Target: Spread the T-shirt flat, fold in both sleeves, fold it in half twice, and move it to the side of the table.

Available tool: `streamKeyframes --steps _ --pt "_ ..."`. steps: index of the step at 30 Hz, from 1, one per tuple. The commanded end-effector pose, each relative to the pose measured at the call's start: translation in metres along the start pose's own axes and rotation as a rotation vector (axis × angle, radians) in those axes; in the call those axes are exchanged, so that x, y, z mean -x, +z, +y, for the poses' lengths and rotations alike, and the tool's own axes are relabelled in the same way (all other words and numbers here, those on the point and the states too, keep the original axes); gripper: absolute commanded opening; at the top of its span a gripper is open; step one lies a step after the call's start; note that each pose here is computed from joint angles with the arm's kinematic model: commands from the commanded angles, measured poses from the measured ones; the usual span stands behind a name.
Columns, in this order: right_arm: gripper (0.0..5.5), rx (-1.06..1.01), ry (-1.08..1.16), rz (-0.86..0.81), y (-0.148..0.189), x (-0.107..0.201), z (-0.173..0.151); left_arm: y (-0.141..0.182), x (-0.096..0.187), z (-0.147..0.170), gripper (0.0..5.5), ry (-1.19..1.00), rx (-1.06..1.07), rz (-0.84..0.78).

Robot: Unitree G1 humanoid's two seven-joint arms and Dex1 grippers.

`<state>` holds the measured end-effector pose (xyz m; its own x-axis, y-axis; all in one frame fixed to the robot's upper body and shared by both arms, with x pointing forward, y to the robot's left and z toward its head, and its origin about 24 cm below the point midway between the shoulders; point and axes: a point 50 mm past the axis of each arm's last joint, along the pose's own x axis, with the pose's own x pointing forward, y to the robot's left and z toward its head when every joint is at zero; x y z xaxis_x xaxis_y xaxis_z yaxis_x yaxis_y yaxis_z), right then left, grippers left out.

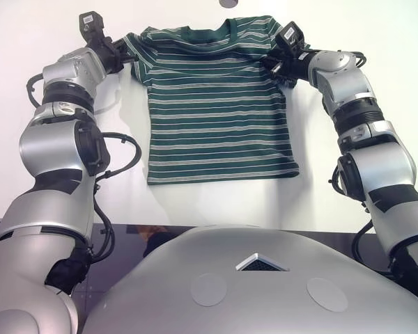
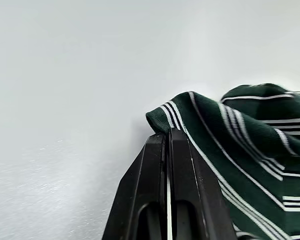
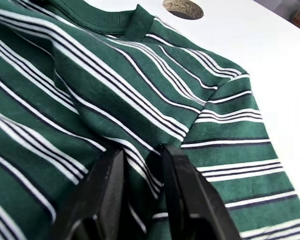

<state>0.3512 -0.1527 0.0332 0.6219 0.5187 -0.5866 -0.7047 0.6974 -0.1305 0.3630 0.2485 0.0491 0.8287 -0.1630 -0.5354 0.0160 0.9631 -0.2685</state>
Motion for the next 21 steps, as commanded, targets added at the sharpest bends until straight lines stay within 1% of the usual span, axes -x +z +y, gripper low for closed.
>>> streamKeyframes --steps 1,3,4,6,7,9,10,12,14,15,16,17,18,19,21 --pt "1.28 0.019 0.057 0.068 -0.030 0.017 0.006 0.013 0.000 -0.009 0.04 -0.065 0.036 -0.030" --pt "1.28 0.022 0.026 -0.063 0.000 0.030 -0.006 0.012 -0.001 -0.011 0.04 -0.073 0.028 -0.028" --pt "1.28 0.006 0.024 -0.154 0.024 0.035 -0.013 0.011 -0.001 -0.012 0.04 -0.080 0.004 -0.023" --pt "1.28 -0.026 0.045 -0.279 0.059 0.038 -0.018 0.013 -0.001 -0.018 0.04 -0.128 -0.095 -0.036" --pt "1.28 -0.023 0.049 -0.288 0.067 0.031 -0.018 0.017 0.000 -0.022 0.04 -0.175 -0.206 -0.057" --pt "1.28 -0.005 0.046 -0.251 0.067 0.015 -0.012 0.021 0.005 -0.024 0.13 -0.200 -0.429 -0.058" --pt "1.28 -0.003 0.046 -0.240 0.066 0.010 -0.009 0.021 0.006 -0.025 0.34 -0.207 -0.498 -0.048" --pt "1.28 -0.005 0.052 -0.235 0.065 0.005 -0.007 0.021 0.007 -0.024 0.68 -0.163 -0.578 -0.033" --pt "1.28 -0.002 0.052 -0.237 0.066 0.002 -0.006 0.026 0.013 -0.020 0.68 -0.132 -0.684 -0.070" --pt "1.28 -0.010 0.043 -0.247 0.068 0.000 -0.008 0.027 0.020 -0.028 0.68 -0.218 -0.750 -0.113" --pt "1.28 -0.027 0.028 -0.252 0.070 -0.003 -0.009 0.021 0.028 -0.042 0.68 -0.356 -0.790 -0.134" --pt "1.28 -0.043 0.016 -0.253 0.071 -0.005 -0.010 0.012 0.035 -0.055 0.68 -0.489 -0.822 -0.123" --pt "1.05 -0.058 0.004 -0.251 0.072 -0.007 -0.011 -0.003 0.041 -0.065 0.48 -0.610 -0.863 -0.071" --pt "0.84 -0.079 -0.002 -0.248 0.074 -0.010 -0.010 -0.019 0.045 -0.068 0.29 -0.686 -0.908 0.015" --pt "0.41 -0.123 -0.013 -0.235 0.074 -0.016 -0.006 -0.043 0.050 -0.069 0.00 -0.755 -0.989 0.179"
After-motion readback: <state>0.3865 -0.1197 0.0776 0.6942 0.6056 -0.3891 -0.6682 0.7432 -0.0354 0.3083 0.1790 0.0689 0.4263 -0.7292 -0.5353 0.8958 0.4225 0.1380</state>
